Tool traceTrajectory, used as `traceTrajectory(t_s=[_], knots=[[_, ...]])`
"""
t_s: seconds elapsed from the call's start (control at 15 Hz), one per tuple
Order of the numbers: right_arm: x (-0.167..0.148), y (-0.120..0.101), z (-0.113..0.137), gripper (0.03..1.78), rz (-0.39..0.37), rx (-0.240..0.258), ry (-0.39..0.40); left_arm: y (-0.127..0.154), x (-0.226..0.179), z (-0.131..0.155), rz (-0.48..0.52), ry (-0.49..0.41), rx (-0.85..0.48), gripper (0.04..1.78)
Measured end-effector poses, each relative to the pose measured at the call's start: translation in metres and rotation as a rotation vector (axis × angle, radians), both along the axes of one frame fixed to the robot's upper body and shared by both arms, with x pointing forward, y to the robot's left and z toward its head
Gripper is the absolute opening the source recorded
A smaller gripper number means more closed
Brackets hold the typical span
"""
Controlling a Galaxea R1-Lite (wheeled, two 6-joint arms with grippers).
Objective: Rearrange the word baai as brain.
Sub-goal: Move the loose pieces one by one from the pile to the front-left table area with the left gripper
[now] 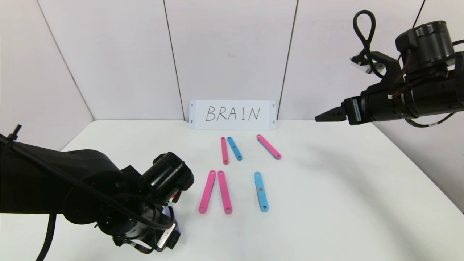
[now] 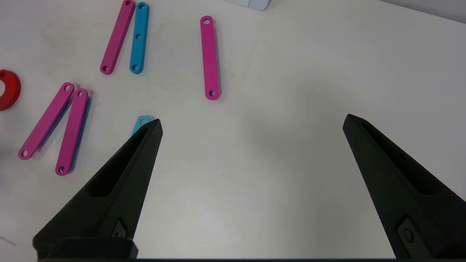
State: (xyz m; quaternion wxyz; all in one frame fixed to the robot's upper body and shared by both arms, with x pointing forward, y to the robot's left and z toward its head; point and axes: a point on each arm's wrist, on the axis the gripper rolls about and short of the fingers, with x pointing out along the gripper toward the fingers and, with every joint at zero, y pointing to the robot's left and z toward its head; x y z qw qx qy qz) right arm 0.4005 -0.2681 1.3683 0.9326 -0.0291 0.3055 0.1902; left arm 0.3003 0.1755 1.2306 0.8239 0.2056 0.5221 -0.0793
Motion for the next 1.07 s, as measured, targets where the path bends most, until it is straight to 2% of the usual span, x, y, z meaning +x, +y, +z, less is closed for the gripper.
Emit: traceTrajectory(t_s=[1.07], knots=[[-0.0001, 0.0000, -0.0001, 1.74, 0.000, 0.000, 0.001, -0.0069, 0.0066, -0.0081, 0.007, -0.043, 0.032, 1.73]])
